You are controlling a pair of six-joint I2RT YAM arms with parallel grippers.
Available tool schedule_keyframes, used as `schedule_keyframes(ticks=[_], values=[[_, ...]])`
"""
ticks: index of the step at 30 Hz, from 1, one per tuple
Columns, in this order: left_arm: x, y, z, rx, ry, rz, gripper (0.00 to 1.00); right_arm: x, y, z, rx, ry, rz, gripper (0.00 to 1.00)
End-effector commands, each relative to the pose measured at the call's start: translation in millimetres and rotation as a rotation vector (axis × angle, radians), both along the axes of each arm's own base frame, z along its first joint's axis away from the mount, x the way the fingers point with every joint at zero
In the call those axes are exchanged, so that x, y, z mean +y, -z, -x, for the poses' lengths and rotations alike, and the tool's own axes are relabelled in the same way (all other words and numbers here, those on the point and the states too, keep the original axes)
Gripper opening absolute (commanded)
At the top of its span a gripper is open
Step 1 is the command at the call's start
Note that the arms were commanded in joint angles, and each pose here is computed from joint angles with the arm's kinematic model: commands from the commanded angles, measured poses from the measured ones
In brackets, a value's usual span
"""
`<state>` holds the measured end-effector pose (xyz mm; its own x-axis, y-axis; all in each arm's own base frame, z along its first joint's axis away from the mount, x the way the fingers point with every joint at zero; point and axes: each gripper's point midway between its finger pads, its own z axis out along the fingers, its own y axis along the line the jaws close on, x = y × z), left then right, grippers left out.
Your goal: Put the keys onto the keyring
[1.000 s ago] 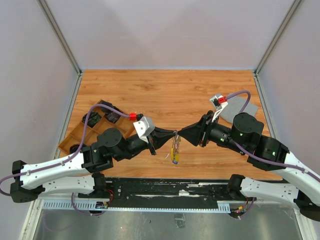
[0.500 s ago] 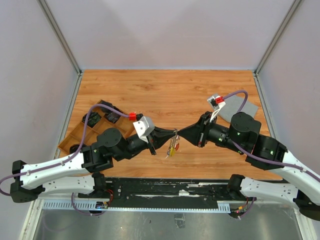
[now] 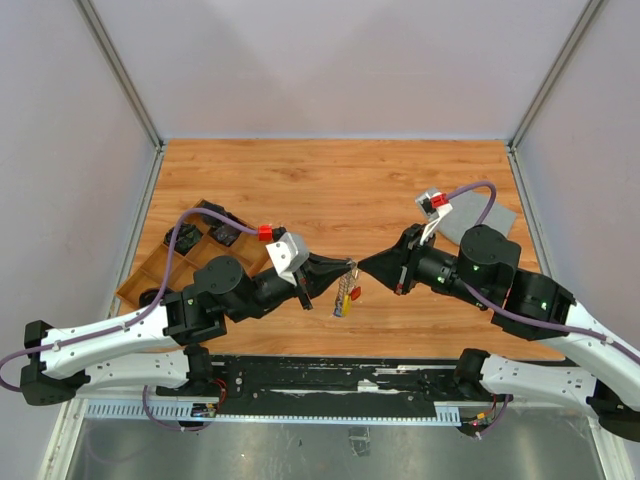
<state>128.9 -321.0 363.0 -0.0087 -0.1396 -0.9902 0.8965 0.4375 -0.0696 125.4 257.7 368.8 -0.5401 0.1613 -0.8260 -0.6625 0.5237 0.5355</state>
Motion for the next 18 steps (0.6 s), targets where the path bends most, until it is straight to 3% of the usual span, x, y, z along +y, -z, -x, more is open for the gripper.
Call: schedule_keyframes(ticks=[1, 18], values=[[8.2, -31.0, -1.7, -0.039, -0.02, 0.1, 0.0, -11.6, 9.6, -7.4, 0.014, 0.067, 0.051, 0.0], [7.3, -31.7, 0.7, -0.043, -0.005, 0.104, 0.0, 1.2, 22.3, -3.2, 0.034, 0.01, 0.077, 0.01]])
